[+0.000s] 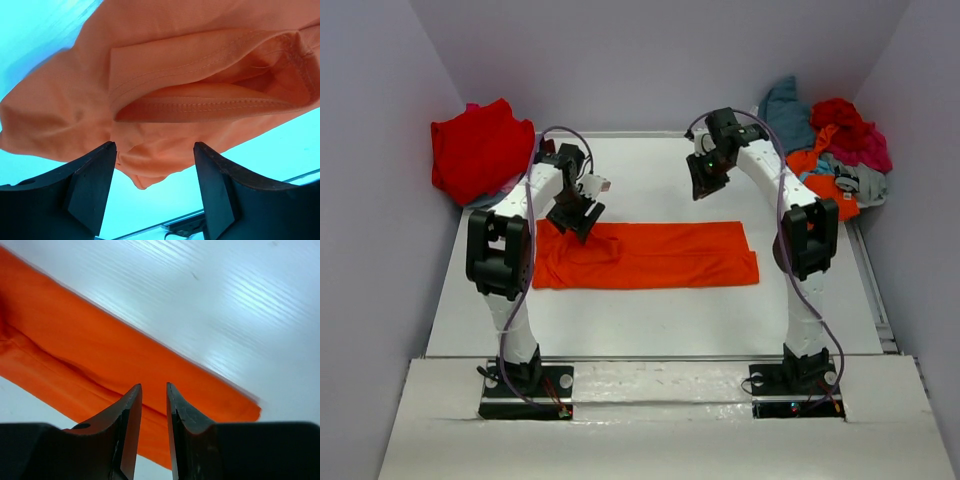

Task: Fold and stack the t-shirts
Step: Fold the tshirt

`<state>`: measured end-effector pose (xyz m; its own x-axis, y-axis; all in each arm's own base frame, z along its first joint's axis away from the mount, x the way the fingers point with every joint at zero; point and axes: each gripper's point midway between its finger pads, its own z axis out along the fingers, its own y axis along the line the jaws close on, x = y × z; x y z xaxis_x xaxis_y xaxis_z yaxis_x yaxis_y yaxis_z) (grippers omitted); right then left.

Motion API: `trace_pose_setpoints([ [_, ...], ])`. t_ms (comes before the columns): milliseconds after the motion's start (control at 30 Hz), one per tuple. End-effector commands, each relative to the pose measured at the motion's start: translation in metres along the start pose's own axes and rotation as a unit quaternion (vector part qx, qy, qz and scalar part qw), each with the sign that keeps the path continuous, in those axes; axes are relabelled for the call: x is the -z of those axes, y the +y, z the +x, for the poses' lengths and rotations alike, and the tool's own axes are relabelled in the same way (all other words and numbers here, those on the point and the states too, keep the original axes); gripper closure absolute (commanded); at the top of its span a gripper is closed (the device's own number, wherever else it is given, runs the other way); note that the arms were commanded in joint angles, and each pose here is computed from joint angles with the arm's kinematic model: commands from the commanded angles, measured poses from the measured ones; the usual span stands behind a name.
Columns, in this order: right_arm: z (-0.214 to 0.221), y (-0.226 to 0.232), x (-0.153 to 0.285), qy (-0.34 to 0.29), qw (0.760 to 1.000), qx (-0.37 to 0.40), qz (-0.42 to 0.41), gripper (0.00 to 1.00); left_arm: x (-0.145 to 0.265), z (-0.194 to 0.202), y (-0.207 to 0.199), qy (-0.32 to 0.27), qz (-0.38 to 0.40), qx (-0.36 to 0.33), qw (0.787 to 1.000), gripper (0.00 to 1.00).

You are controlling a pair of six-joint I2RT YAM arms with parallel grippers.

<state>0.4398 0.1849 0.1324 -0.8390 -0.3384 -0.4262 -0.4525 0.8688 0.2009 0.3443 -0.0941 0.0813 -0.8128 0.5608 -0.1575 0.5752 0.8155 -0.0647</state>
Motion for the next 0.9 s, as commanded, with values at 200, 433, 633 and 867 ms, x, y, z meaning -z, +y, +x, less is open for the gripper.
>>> trace_pose_setpoints([
  [200,-0.036,0.102,-0.016,-0.035,0.99,0.007,-0.135,0.69,0.049,-0.005,0.052,-0.092,-0.043,0.111,0.989,0.24],
  [433,-0.034,0.158,-0.028,-0.023,0.982,0.04,-0.185,0.69,0.045,0.013,0.059,-0.074,-0.044,0.117,0.989,0.24],
  [633,-0.028,0.211,-0.031,-0.021,0.973,0.097,-0.209,0.69,0.034,0.027,0.057,-0.051,-0.045,0.119,0.991,0.25],
  [867,-0.013,0.257,-0.027,-0.024,0.965,0.151,-0.212,0.68,0.032,0.033,0.059,-0.043,-0.046,0.125,0.99,0.25],
])
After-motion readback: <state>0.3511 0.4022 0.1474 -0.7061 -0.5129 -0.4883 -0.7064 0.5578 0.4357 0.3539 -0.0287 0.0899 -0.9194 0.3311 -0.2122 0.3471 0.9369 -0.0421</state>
